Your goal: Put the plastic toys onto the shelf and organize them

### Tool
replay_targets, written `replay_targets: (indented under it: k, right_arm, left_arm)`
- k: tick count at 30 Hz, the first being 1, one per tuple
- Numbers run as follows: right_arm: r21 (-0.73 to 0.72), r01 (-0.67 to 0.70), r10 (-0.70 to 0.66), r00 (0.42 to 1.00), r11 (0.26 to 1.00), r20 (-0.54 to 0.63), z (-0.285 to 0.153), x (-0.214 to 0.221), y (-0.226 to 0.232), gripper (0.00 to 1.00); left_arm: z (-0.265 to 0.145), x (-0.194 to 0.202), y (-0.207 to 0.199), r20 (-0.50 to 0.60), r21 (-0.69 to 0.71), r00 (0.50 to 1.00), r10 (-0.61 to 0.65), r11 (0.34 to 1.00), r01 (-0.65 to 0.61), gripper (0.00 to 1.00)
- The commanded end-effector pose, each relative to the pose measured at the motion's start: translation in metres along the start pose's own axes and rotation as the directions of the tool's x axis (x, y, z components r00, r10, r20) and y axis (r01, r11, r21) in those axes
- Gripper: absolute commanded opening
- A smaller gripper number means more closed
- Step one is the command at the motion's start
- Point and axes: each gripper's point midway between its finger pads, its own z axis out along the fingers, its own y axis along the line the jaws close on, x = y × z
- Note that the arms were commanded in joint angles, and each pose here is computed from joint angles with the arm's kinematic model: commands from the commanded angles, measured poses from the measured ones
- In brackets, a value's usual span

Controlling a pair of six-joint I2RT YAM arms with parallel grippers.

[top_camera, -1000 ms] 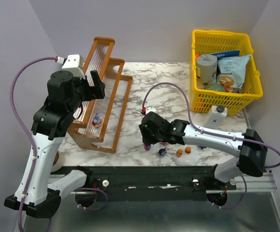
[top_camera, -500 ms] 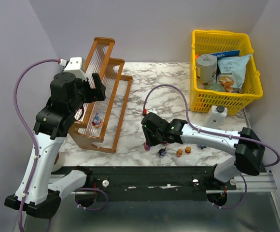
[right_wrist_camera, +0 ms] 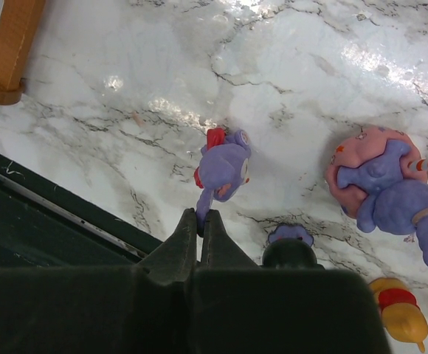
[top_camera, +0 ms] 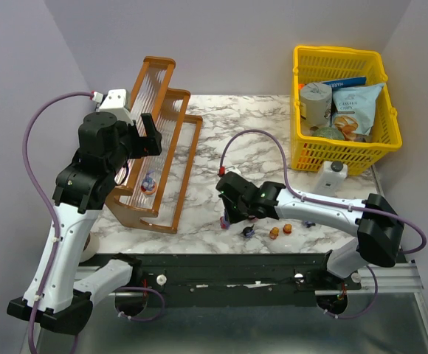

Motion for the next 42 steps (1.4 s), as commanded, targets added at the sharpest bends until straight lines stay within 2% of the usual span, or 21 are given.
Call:
replay_targets:
  k: [1, 7, 8, 13, 18, 28, 42]
  right_arm:
    - [0.000, -0.010, 0.010, 0.999, 1.000, 0.044, -0.006, -0.018, 0.002, 0.01]
    - [-0.075, -0.053, 0.062, 0.990, 0.996, 0.128, -0.038, -0.067, 0.026, 0.01]
    - [-0.108, -0.063, 0.081, 0.983, 0.992, 0.166, -0.051, -0.088, 0.036, 0.01]
    - [-0.170, -0.124, 0.155, 0.971, 0.978, 0.183, -0.063, -0.130, 0.052, 0.01]
    - [-0.243, -0.095, 0.151, 0.963, 0.965, 0.223, -0.078, -0.172, 0.082, 0.01]
    - [-0.317, -0.081, 0.167, 0.953, 0.945, 0.253, -0.071, -0.212, 0.118, 0.01]
    - [-0.282, -0.098, 0.200, 0.912, 0.954, 0.358, -0.054, -0.252, 0.128, 0.01]
  left_arm:
    - [-0.005, -0.006, 0.000, 0.031, 0.002, 1.000, -0.004, 1.000, 0.004, 0.99]
    - [-0.006, -0.008, 0.001, 0.037, -0.003, 0.999, -0.003, 1.000, 0.003, 0.99]
    - [-0.006, -0.008, 0.001, 0.037, -0.003, 0.999, -0.002, 1.000, 0.002, 0.99]
    - [-0.006, -0.009, 0.003, 0.038, -0.014, 0.999, 0.000, 1.000, 0.001, 0.99]
    - [-0.007, -0.011, 0.005, 0.047, -0.024, 0.999, 0.004, 1.000, -0.003, 0.99]
    - [-0.012, -0.017, 0.009, 0.066, -0.048, 0.998, 0.005, 0.999, -0.002, 0.99]
    - [-0.010, -0.017, 0.015, 0.052, -0.086, 0.999, -0.002, 0.996, 0.006, 0.99]
